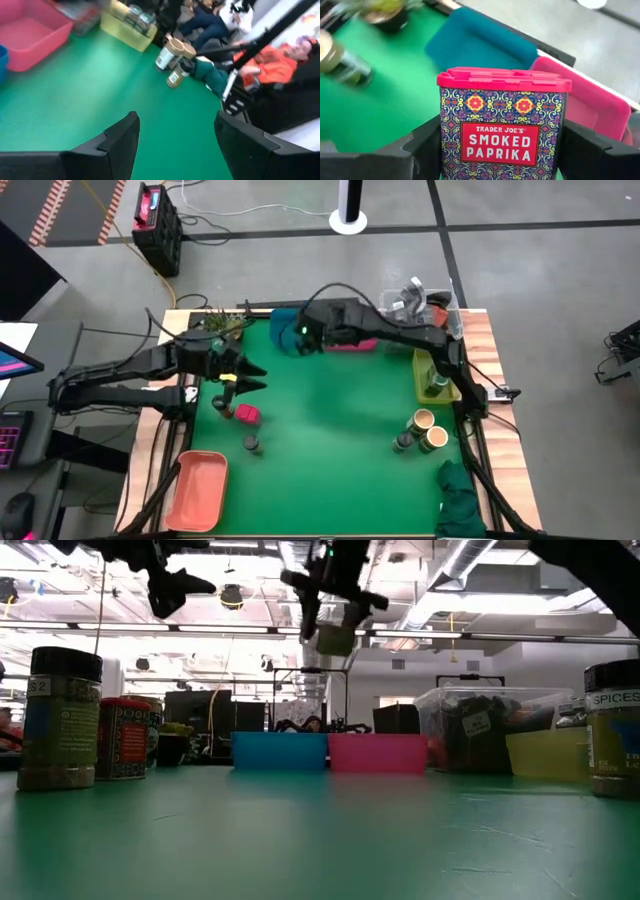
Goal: Sort spices by type
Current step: Put the right red spice can into the red bin
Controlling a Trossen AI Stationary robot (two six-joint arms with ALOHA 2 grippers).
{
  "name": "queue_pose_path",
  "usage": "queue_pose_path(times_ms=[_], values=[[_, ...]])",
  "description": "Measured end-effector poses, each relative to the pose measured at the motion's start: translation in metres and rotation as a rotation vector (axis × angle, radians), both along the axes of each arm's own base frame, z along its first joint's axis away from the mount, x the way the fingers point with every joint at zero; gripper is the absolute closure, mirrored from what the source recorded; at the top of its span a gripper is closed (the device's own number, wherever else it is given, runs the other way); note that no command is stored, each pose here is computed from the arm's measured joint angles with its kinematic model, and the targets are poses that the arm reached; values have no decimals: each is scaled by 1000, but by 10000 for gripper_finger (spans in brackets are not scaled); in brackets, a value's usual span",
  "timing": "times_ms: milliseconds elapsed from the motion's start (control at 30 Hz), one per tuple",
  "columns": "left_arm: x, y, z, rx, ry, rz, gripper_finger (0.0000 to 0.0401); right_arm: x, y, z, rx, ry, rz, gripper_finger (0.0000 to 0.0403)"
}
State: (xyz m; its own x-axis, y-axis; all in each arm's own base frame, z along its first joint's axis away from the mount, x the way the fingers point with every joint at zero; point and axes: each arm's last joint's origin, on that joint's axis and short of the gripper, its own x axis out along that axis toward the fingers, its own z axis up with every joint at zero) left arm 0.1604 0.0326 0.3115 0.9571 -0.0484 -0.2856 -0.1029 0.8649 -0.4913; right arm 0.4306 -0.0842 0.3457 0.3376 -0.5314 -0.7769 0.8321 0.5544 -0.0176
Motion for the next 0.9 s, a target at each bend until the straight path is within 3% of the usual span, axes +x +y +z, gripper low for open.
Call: queue_pose_path(times_ms=[167,400,500,600,900], values=[[-2,10,6,-53,-28,81,157,-2,59,-1,-130,124,110,79],[9,30,5,-263,12,202,154,-8,129,0,-270,156,220,78],[25,35,-2,-336,52,165,140,-11,148,1,-296,126,216,78],[38,36,6,-365,-14,79,116,-15,167,1,-281,90,215,78],[63,23,27,-285,-61,-54,42,-36,209,6,-324,-80,75,78]])
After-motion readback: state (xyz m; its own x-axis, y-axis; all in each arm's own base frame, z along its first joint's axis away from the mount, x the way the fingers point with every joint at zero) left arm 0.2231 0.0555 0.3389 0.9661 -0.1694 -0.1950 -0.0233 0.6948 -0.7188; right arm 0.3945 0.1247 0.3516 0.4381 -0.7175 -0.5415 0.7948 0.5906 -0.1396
